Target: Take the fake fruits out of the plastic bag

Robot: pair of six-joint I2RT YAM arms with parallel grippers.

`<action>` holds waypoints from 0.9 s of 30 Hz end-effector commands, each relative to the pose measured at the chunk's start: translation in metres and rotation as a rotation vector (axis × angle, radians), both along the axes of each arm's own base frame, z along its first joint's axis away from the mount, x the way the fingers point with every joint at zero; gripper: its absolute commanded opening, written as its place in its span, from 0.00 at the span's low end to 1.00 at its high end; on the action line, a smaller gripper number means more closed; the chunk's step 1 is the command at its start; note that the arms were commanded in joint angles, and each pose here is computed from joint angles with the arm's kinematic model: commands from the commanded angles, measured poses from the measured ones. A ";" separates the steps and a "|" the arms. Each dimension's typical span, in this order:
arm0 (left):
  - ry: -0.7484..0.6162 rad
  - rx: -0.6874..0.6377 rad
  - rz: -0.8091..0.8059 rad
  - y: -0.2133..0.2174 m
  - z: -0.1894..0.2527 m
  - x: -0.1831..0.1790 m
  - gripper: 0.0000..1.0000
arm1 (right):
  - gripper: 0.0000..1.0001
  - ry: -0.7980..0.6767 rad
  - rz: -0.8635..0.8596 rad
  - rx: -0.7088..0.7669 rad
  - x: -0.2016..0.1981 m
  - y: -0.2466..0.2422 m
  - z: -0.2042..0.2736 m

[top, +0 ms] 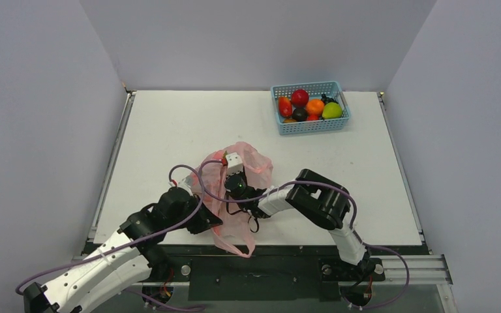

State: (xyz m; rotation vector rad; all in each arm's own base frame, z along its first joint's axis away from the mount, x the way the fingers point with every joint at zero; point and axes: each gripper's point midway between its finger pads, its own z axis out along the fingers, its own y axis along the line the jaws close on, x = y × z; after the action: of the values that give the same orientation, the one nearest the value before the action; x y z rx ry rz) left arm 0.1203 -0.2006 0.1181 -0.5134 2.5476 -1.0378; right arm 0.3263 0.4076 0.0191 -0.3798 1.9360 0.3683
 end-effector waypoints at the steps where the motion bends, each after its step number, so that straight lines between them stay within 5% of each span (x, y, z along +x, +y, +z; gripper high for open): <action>1: -0.048 -0.049 -0.007 -0.003 0.013 0.001 0.00 | 0.39 -0.052 -0.031 -0.094 0.005 -0.014 -0.008; 5: -0.042 -0.052 0.016 0.002 0.009 -0.002 0.00 | 0.29 -0.085 0.006 -0.101 0.001 -0.014 0.009; 10: -0.049 -0.072 0.039 0.006 0.011 -0.003 0.00 | 0.00 -0.088 0.097 -0.083 -0.011 -0.010 0.035; 27: -0.091 -0.084 0.067 0.002 0.025 0.010 0.00 | 0.00 0.084 0.243 0.049 -0.081 -0.045 0.088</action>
State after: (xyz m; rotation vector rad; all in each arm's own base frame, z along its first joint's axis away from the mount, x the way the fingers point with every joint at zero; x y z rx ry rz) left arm 0.1185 -0.1930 0.1207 -0.5548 2.4866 -1.0704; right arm 0.2703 0.3675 0.0891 -0.5772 1.9281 0.4821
